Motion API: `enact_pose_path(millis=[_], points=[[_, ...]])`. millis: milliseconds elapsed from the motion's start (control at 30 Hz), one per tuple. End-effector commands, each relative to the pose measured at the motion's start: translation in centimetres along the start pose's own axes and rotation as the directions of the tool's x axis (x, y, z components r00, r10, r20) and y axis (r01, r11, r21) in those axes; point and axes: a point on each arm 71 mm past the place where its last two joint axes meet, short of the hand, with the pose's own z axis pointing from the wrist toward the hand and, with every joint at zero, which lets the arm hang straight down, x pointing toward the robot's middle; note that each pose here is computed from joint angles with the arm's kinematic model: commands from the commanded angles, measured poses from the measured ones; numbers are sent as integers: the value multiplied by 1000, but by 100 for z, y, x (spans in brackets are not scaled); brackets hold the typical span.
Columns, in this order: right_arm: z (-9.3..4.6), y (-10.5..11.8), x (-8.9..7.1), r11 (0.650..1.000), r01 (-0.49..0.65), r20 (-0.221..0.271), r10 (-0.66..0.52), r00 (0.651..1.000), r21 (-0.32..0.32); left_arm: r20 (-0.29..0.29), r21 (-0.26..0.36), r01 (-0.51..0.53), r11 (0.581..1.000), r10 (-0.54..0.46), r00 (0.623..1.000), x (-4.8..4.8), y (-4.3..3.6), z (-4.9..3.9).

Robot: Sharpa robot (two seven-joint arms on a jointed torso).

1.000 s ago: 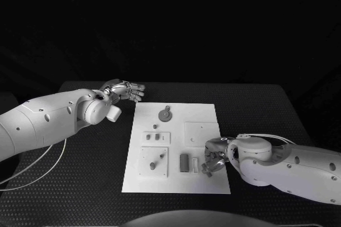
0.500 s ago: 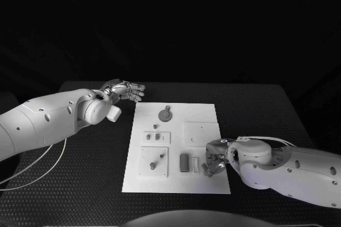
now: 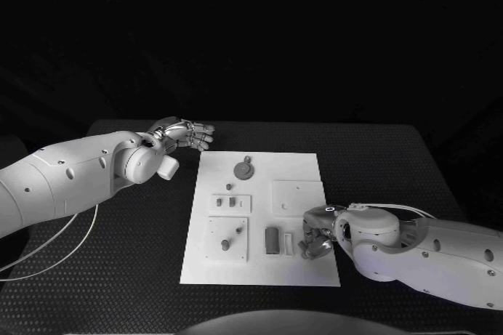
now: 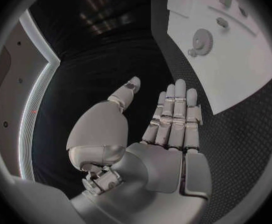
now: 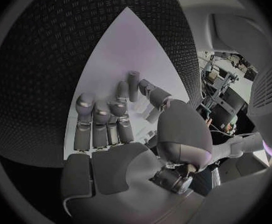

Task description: Assemble the parts on the task board

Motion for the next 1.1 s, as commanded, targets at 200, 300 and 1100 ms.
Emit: enact_pose_path(millis=[200,300,1100], points=[[33,-1,212,1000,10,-65,-10,998,-9,-13,6,-2,1000,3,1000,16,-11,0],[33,-9,207,1000,1,-56,-2,998,-11,-13,5,-3,1000,3,1000,15,-10,0],[-21,-114,87,973,-231,15,230,973,8,-13,5,-6,1000,6,1000,9,-6,-8]])
